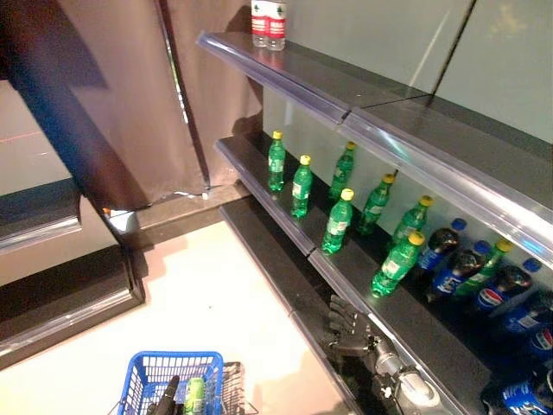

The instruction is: Pick up the drink and place into the basket.

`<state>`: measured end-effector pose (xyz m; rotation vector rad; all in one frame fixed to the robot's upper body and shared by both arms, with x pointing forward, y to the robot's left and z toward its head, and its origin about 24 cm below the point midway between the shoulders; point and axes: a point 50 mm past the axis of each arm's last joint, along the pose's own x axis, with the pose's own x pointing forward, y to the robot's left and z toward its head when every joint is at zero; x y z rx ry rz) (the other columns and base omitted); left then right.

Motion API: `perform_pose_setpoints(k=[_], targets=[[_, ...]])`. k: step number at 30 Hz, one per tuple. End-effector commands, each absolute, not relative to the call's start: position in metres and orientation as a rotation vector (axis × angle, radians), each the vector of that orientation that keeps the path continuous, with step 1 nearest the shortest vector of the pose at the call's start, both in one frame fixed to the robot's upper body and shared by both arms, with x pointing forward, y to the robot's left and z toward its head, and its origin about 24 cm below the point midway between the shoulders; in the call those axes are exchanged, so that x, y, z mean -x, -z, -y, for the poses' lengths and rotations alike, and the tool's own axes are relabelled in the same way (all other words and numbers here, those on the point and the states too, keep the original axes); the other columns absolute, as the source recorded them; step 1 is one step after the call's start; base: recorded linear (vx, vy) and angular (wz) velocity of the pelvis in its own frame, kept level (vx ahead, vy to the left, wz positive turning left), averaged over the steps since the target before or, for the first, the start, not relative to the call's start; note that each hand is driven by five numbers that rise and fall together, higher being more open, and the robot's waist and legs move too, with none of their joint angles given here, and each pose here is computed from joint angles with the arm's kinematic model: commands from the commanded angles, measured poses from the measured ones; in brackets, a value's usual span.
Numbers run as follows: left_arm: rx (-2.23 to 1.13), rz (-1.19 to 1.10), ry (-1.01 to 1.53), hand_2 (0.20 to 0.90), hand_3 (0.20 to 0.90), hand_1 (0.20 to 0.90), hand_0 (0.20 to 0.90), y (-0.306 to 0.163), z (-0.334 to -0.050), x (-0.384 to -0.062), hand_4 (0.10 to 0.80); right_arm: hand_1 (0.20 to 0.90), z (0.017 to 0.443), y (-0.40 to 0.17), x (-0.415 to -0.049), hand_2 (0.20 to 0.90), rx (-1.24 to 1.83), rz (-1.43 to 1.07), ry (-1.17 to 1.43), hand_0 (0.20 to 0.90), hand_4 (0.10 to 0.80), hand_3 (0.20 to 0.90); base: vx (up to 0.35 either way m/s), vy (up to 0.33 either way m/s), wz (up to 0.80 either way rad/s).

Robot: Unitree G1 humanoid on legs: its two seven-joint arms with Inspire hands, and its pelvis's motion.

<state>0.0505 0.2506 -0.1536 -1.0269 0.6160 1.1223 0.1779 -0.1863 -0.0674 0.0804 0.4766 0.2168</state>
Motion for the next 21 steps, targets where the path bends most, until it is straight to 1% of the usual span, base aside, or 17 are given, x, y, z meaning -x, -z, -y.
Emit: perform_pose_setpoints(k=[1,7,10,12,17,19,21], targets=[[0.823,-0.176,-0.879,0.300,0.200,0.300,0.300,0.095,-0.312,-0.122,0.100,0.900,0.179,-0.003,-0.223,0.900,-0.034,-0.091,-0.272,0.900,0.800,0.900,-0.025,0.250,0.38],[0.830,-0.175,-0.852,0.300,0.200,0.300,0.300,0.091,-0.317,-0.130,0.100,0.900,0.175,-0.007,-0.226,0.900,-0.037,-0.062,-0.271,0.900,0.800,0.900,0.041,0.225,0.50],[0.833,-0.196,-0.810,0.300,0.200,0.300,0.300,0.092,-0.307,-0.138,0.100,0.900,0.179,-0.005,-0.226,0.900,-0.030,-0.070,-0.251,0.900,0.800,0.900,0.220,0.114,0.69],[0.827,-0.212,-0.801,0.300,0.200,0.300,0.300,0.094,-0.303,-0.137,0.100,0.900,0.181,-0.004,-0.225,0.900,-0.029,-0.080,-0.250,0.900,0.800,0.900,0.288,0.042,0.78],[0.811,-0.260,-0.798,0.300,0.200,0.300,0.300,0.100,-0.299,-0.127,0.100,0.900,0.198,0.003,-0.211,0.900,-0.026,-0.122,-0.231,0.900,0.800,0.900,0.435,0.042,0.75],[0.809,-0.264,-0.828,0.300,0.200,0.300,0.300,0.100,-0.299,-0.124,0.100,0.900,0.202,0.003,-0.203,0.900,-0.028,-0.128,-0.237,0.900,0.800,0.900,0.529,-0.043,0.98],[0.811,-0.279,-0.833,0.300,0.200,0.300,0.300,0.102,-0.296,-0.123,0.100,0.900,0.203,0.003,-0.202,0.900,-0.023,-0.128,-0.232,0.900,0.800,0.900,0.392,-0.101,0.62]])
